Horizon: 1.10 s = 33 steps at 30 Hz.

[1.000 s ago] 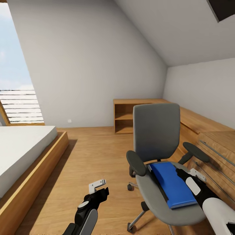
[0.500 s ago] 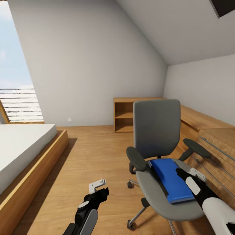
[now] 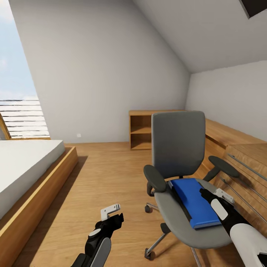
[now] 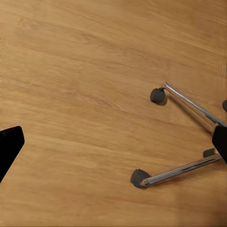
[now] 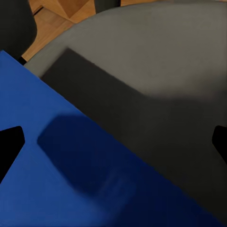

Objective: In the bedroom, organize the workspace by keeping the computer under the desk, ensuring the monitor is on the desk, placing the keyboard on the desk next to the monitor, placing the mouse on the desk next to the keyboard, moving the folder from the swivel chair onto the desk next to the mouse, stacking the notebook on top of the folder with the pen on top of the notebook, and positioning the swivel chair next to the desk.

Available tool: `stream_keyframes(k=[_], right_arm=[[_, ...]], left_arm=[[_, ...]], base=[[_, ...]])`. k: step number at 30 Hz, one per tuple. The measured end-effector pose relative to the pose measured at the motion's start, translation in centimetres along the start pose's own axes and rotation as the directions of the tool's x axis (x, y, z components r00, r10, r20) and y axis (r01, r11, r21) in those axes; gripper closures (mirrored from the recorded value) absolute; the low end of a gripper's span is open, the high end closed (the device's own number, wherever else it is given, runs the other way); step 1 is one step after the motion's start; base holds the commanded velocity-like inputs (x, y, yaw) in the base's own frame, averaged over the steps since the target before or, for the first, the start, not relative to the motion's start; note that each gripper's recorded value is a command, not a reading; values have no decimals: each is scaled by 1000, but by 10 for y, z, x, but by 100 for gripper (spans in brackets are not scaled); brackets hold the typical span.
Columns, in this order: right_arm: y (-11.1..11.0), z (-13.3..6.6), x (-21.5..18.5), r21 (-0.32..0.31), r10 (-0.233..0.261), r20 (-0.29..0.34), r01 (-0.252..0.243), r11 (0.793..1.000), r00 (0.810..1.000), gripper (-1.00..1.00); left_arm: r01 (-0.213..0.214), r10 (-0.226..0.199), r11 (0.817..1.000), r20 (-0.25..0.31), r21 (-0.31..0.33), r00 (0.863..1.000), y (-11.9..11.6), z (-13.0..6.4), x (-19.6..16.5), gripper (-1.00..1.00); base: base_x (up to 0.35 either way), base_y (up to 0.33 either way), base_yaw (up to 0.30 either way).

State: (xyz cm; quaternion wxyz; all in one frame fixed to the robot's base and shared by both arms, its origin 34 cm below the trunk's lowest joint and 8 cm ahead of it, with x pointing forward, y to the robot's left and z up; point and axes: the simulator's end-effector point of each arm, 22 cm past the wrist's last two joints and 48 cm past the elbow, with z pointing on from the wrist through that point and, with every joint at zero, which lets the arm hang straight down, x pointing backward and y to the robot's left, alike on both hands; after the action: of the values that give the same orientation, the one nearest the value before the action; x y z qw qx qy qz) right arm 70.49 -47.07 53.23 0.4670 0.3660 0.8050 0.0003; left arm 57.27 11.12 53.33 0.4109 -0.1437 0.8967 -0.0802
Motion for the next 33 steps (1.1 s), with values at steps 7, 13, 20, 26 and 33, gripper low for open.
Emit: stream_keyframes(k=[7,13,20,26,33], right_arm=[[0,0,0,1,-1,0,1,1000,1000,-100],[0,0,0,1,-2,0,2,1000,1000,-100],[-1,0,0,6,0,1,0,1000,1000,-100],[-3,0,0,16,-2,2,2,1000,1000,-100],[-6,0,2,23,-6,-3,6,1000,1000,-100]], left_arm=[[-22,22,999,-3,-31,1000,20,5,1,-100],[-26,26,999,-4,-33,1000,23,5,1,-100],[-26,26,999,-4,-35,1000,24,5,1,-100],[-25,25,999,-4,-37,1000,25,6,1,-100],[-25,24,999,-4,-38,1000,26,6,1,-100]], base=[[-58,0,0],[-171,0,0],[-30,0,0],[-117,0,0],[-215,0,0]])
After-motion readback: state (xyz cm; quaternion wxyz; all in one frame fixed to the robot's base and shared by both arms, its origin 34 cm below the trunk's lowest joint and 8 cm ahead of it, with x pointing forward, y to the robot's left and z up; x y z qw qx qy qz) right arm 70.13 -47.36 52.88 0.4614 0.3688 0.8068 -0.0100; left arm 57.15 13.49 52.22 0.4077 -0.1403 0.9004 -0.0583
